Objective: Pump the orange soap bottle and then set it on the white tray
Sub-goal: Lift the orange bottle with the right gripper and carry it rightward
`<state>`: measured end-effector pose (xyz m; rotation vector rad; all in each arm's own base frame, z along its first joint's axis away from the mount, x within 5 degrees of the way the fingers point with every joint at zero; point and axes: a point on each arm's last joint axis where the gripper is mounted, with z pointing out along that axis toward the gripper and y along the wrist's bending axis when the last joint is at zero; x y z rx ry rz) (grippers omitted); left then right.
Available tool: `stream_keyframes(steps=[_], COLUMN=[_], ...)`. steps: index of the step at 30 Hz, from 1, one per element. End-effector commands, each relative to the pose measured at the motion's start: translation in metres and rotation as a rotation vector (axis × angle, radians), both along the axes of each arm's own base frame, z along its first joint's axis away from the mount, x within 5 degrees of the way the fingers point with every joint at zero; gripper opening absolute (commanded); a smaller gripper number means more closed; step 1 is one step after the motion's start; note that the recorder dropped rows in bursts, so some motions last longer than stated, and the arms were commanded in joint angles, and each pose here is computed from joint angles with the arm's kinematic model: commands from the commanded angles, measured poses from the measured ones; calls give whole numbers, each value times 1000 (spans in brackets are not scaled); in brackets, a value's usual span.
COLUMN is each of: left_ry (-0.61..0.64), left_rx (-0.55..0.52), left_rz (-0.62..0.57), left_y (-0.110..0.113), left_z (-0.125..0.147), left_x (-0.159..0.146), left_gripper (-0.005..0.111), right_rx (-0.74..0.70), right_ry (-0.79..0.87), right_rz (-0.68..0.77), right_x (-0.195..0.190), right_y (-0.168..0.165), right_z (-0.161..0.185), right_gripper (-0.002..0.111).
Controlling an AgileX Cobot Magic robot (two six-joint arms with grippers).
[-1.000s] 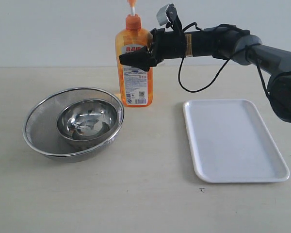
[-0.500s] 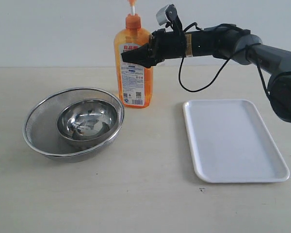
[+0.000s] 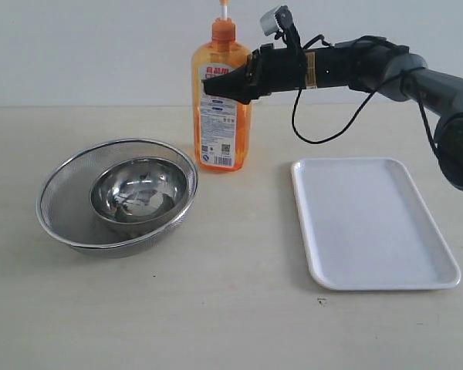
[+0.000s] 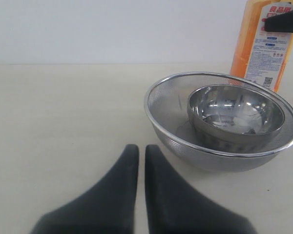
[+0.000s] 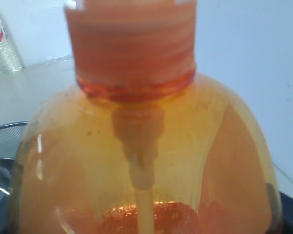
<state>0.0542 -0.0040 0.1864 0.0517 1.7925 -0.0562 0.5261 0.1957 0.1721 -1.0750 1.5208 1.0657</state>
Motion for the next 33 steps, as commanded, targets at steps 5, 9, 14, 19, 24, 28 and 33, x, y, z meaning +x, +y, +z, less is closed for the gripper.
stream_keyframes(steps=[5, 9, 14, 19, 24, 28, 33], left_ry=[-2, -2, -2, -2, -2, -2, -2], left_rx=[-15, -15, -15, -15, -15, -15, -15], left_rz=[4, 4, 4, 4, 4, 4, 4], left_y=[0, 0, 0, 0, 0, 0, 0], left_z=[-1, -1, -1, -1, -1, -1, -1], left_x=[0, 0, 0, 0, 0, 0, 0], left_gripper=[5, 5, 5, 5, 5, 5, 5], right_rx=[-3, -13, -54, -70, -70, -69, -67], right_ry=[26, 28, 28, 26, 28, 29, 31], right_rz=[2, 6, 18, 31, 32, 39, 48], right_x=[1, 2, 2, 1, 1, 0, -1], right_y=[-10, -16, -22, -22, -22, -22, -22], right_z=[-1, -2, -5, -6, -6, -6, -6], right_gripper=[32, 28, 27, 10, 0, 0, 0])
